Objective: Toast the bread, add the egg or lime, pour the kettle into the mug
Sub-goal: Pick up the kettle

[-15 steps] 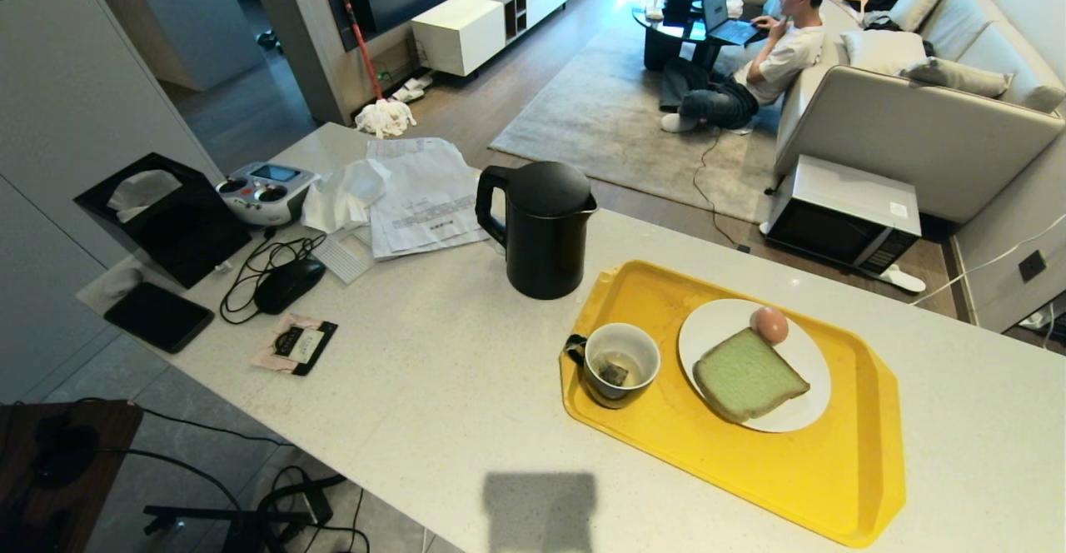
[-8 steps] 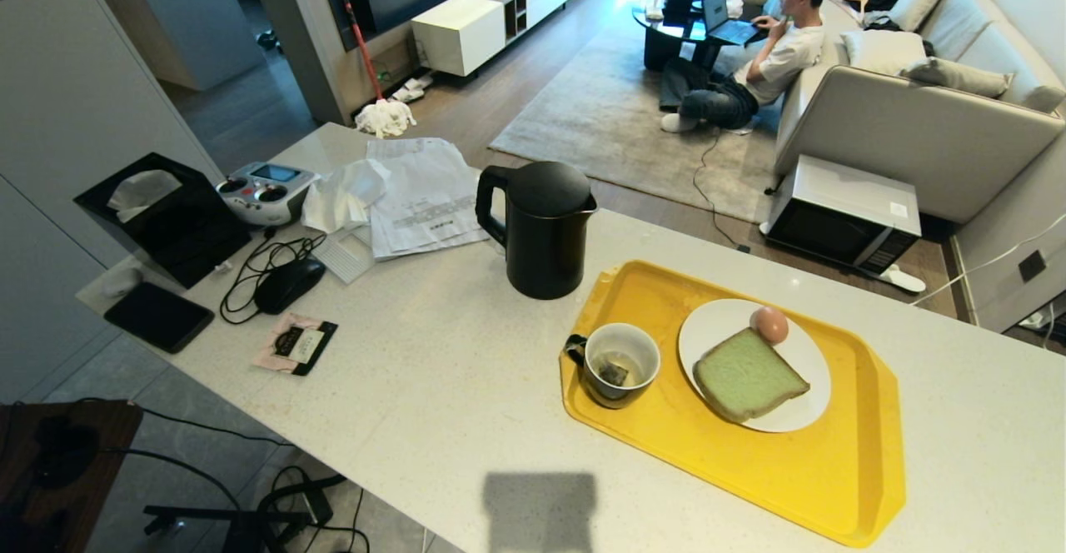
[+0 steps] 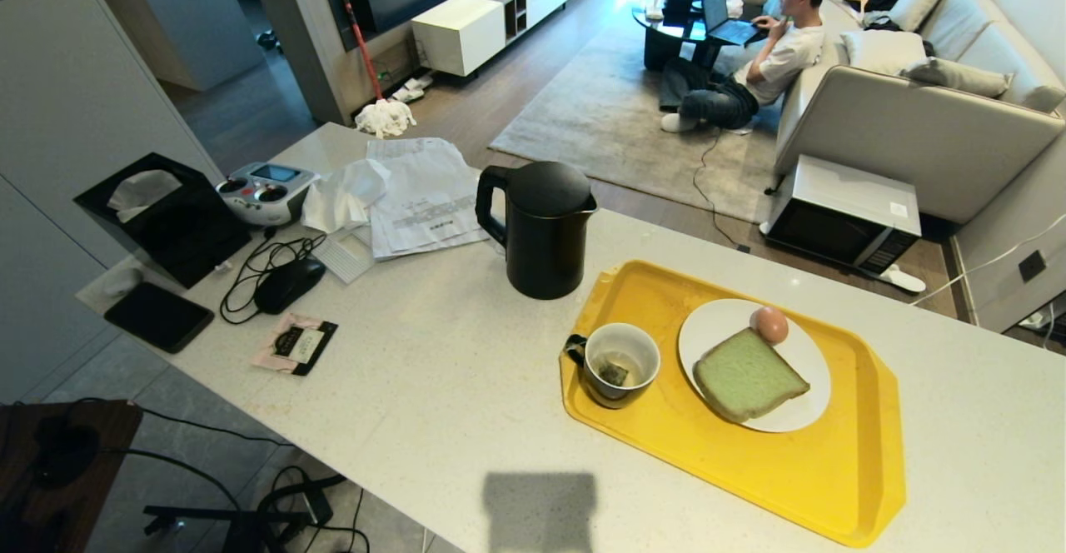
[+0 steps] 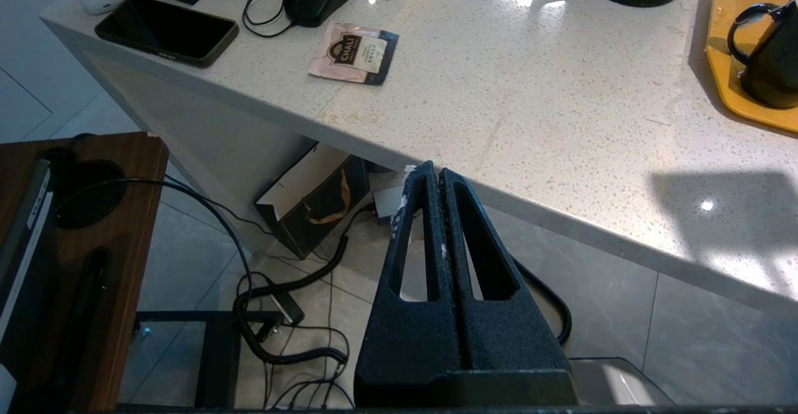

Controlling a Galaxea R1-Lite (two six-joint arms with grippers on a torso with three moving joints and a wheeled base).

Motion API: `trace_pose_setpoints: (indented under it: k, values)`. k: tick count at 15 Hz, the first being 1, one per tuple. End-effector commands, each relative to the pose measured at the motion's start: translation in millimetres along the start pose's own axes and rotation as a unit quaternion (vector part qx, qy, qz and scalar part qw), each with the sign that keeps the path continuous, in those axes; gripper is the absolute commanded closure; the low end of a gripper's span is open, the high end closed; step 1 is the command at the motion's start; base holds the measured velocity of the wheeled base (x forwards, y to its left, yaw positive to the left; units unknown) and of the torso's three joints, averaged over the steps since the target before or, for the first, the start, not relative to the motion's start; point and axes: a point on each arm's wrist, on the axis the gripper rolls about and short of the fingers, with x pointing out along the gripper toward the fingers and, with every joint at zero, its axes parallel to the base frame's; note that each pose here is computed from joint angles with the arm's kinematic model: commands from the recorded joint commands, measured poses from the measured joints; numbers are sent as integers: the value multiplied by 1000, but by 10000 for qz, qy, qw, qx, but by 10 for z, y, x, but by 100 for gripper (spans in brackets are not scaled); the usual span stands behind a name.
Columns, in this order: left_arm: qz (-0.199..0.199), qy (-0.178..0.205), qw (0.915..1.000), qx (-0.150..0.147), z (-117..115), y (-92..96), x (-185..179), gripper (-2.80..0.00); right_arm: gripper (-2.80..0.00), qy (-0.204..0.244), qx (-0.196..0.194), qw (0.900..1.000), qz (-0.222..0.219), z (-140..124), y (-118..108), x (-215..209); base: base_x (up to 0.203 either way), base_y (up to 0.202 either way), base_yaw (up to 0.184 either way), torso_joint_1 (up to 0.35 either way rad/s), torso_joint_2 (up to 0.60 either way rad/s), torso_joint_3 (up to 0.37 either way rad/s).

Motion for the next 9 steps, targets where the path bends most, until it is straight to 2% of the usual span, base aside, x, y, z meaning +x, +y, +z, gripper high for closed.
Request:
trace_pose_setpoints:
  k: [1, 9]
  values:
    - [1, 5, 10000, -6, -1, 0, 0, 0, 0, 16, 2, 10000, 2, -4, 0, 2, 0, 0, 0, 0, 0, 0]
    - [1, 0, 10000, -6, 0, 0, 0, 0, 0, 16, 2, 10000, 2, -4, 0, 2, 0, 0, 0, 0, 0, 0]
